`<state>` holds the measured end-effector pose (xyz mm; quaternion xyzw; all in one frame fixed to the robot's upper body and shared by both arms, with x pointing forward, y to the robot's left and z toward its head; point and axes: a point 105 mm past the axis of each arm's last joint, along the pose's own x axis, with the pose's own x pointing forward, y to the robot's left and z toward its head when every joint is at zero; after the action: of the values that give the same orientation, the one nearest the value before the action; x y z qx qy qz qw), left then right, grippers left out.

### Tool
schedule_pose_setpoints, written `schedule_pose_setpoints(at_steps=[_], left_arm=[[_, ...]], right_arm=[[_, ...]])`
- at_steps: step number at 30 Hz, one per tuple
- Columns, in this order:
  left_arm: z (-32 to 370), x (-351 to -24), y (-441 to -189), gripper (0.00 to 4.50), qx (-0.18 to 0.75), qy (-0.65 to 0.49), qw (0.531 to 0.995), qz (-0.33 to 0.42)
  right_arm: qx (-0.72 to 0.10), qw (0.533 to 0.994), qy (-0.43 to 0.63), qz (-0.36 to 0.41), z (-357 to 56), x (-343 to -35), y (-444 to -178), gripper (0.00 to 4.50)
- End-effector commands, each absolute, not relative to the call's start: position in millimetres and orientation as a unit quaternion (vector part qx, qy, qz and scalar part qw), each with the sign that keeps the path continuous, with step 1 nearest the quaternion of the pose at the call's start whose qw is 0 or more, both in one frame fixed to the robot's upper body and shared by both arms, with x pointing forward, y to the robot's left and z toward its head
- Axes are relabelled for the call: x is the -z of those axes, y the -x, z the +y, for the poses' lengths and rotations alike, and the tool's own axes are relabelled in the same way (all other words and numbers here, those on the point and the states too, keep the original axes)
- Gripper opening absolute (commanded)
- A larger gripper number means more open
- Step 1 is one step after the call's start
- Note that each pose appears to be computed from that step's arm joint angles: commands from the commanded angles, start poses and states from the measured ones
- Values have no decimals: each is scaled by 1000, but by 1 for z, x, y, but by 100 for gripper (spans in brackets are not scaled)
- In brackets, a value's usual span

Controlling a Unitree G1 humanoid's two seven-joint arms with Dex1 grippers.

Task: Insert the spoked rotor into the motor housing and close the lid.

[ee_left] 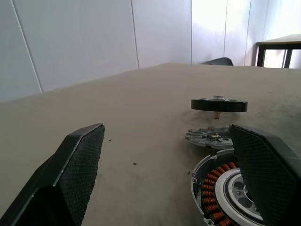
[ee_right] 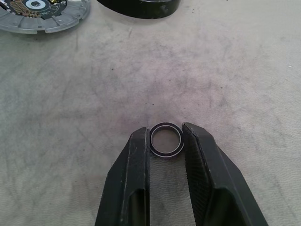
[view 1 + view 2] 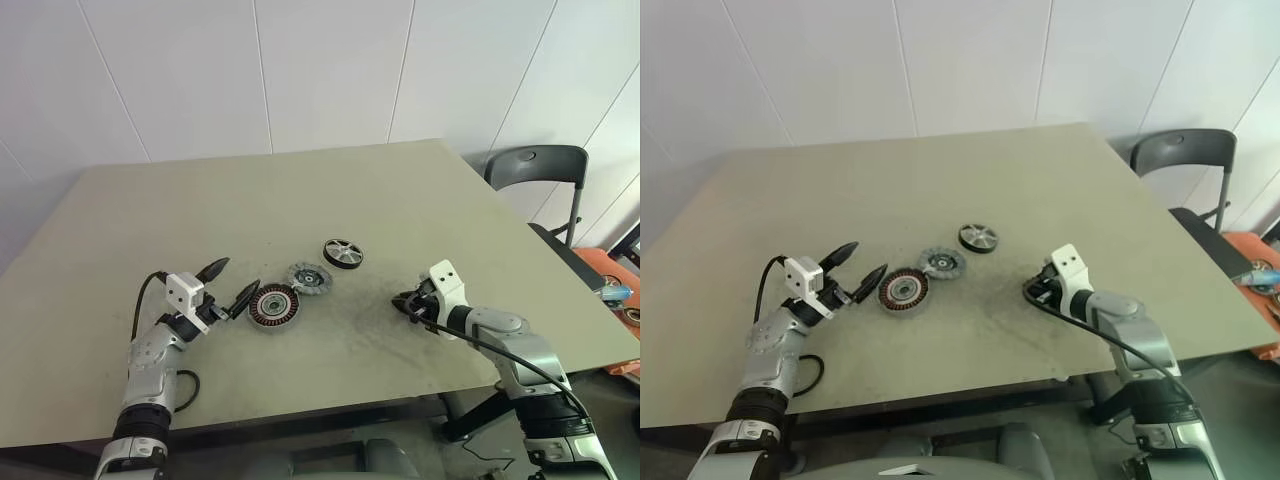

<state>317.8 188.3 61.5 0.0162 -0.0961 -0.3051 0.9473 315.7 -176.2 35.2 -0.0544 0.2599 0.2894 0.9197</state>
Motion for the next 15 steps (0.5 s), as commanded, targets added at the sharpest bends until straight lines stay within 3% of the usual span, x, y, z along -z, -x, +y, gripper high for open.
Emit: schedule_pose_setpoints(at_steps=[1,9,15], left_arm=[[185,-80,-317,450,311,-25,942,-128],[177,-99,-318,450,312,-26,940,-138],[184,-110,-316,450,303,-25,942,-143]], right_arm=[[-367,908,22,199,-129,-59,-315,67],[-459,882,43,100,-43,-112,-340,67],[-510,842,69,162,0,-95,-338,67]])
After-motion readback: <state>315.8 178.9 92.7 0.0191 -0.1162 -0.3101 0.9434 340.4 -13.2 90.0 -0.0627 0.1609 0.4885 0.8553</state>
